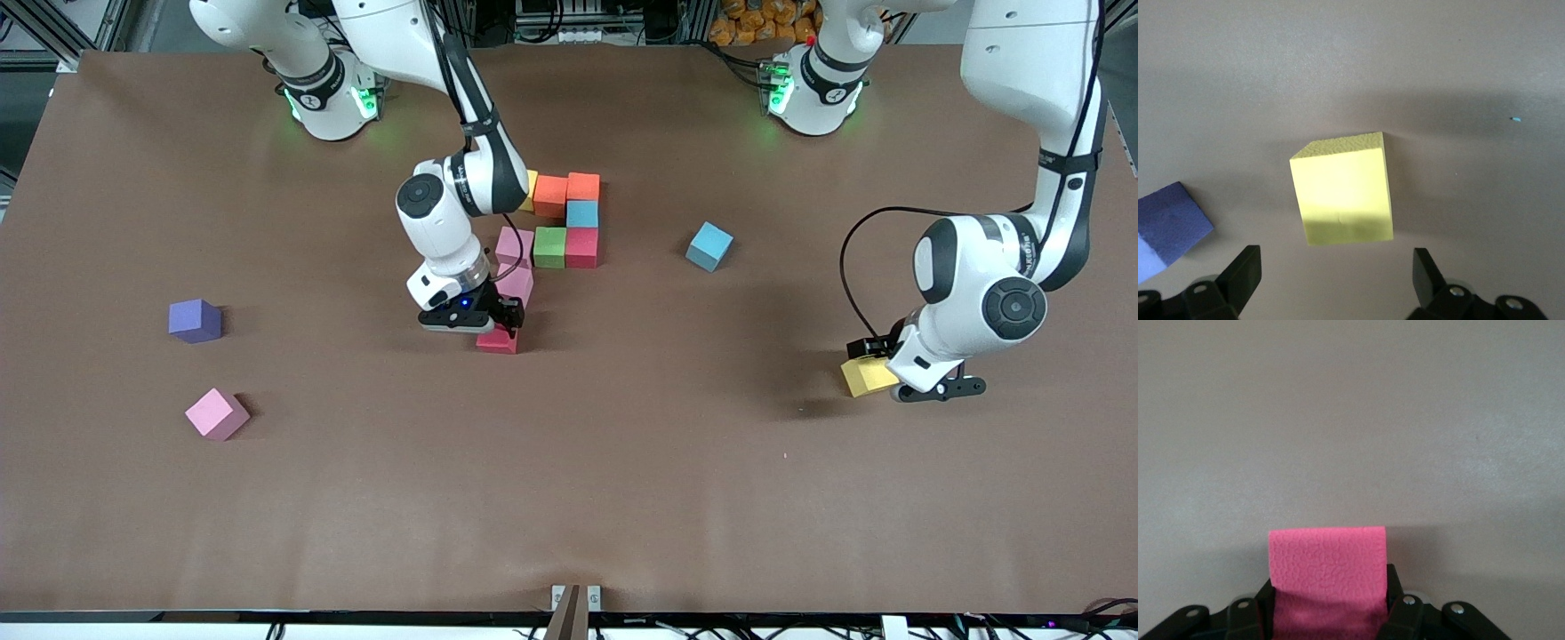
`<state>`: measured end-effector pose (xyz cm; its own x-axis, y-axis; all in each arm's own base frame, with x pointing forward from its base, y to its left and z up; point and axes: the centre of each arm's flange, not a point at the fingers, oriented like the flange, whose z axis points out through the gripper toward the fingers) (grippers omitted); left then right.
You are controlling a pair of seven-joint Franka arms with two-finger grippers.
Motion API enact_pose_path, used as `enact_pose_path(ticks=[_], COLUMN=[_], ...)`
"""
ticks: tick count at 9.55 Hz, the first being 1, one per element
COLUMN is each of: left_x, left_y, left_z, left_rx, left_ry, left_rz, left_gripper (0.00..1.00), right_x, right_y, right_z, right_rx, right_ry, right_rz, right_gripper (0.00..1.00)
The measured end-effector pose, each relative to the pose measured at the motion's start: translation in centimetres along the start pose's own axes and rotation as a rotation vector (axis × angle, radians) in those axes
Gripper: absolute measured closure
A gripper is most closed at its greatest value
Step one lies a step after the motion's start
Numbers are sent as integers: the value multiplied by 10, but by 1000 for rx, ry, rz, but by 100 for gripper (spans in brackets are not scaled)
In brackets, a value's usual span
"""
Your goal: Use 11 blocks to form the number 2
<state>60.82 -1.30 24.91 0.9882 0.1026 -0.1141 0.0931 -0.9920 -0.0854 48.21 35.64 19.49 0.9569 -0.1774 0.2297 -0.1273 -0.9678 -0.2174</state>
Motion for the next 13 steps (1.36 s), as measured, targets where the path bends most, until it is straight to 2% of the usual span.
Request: enact_pose_path(ticks=[6,13], left_x=[7,15], left_y=[-1,-1], left_z=[39,55], left_rx=[-14,-9], left_ry=[8,37], left_rz=[-28,-28], left_gripper=[0,0], right_x=[-20,-41], right_y=[-5,-9], right_z=[-2,-6], right_rx=[-10,-29], right_ry=[-1,3], right_rz=[-32,-74], right_gripper=[39,39])
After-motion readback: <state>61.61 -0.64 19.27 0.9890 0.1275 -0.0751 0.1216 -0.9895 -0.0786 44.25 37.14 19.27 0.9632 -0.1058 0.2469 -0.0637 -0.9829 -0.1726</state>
